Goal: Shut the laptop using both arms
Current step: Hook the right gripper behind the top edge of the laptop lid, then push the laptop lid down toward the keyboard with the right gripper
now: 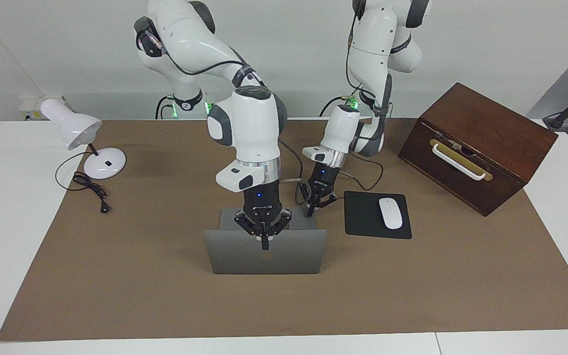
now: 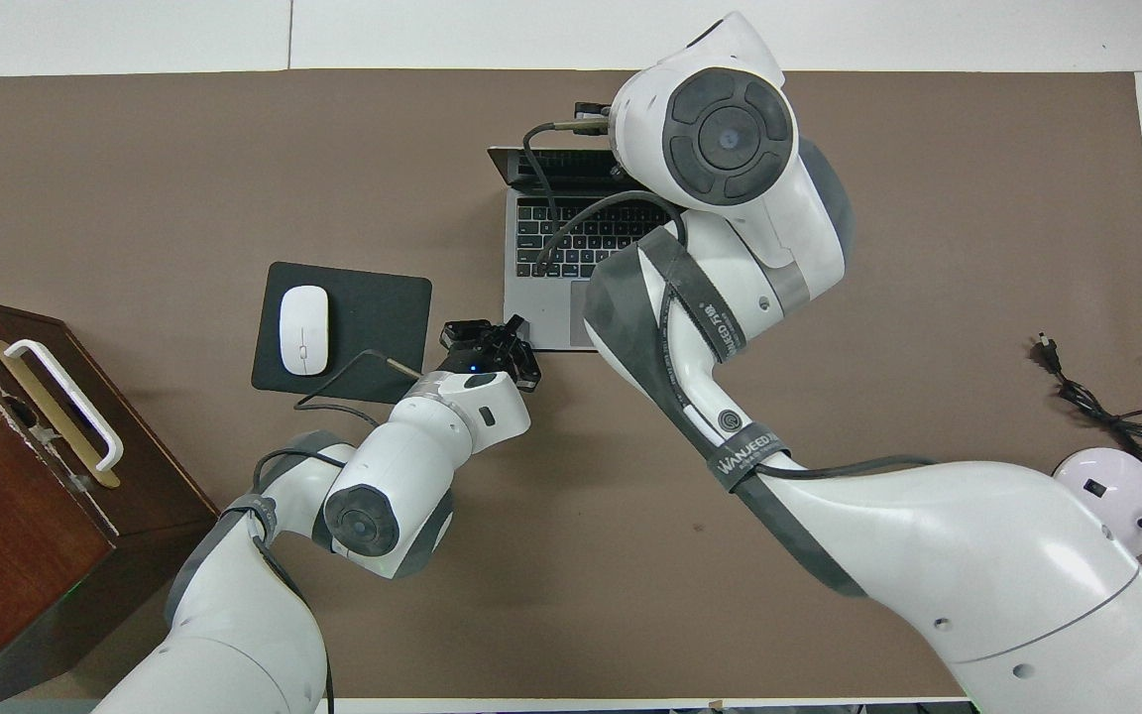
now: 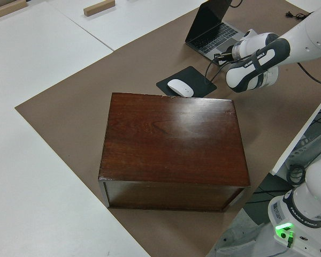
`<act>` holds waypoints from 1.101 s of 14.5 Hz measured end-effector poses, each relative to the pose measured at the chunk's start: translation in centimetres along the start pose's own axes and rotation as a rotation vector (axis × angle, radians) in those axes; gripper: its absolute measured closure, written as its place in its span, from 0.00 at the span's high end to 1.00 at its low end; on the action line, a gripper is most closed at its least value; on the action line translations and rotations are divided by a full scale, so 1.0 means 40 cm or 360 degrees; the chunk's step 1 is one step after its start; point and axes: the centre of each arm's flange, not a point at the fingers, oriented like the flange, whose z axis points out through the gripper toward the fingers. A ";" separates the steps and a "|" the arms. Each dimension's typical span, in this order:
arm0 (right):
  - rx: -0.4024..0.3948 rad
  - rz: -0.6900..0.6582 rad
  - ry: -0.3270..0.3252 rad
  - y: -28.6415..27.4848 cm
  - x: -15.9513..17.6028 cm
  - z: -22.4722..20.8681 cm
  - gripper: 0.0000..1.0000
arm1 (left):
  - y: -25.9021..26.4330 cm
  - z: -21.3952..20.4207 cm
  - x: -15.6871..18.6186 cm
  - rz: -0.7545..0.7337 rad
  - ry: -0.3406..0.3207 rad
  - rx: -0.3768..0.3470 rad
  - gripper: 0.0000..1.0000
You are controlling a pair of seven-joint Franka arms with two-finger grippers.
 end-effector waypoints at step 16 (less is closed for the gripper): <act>0.0116 0.0127 -0.0624 0.015 -0.109 0.078 0.01 | 0.001 0.001 -0.001 0.0031 0.0004 0.0000 0.01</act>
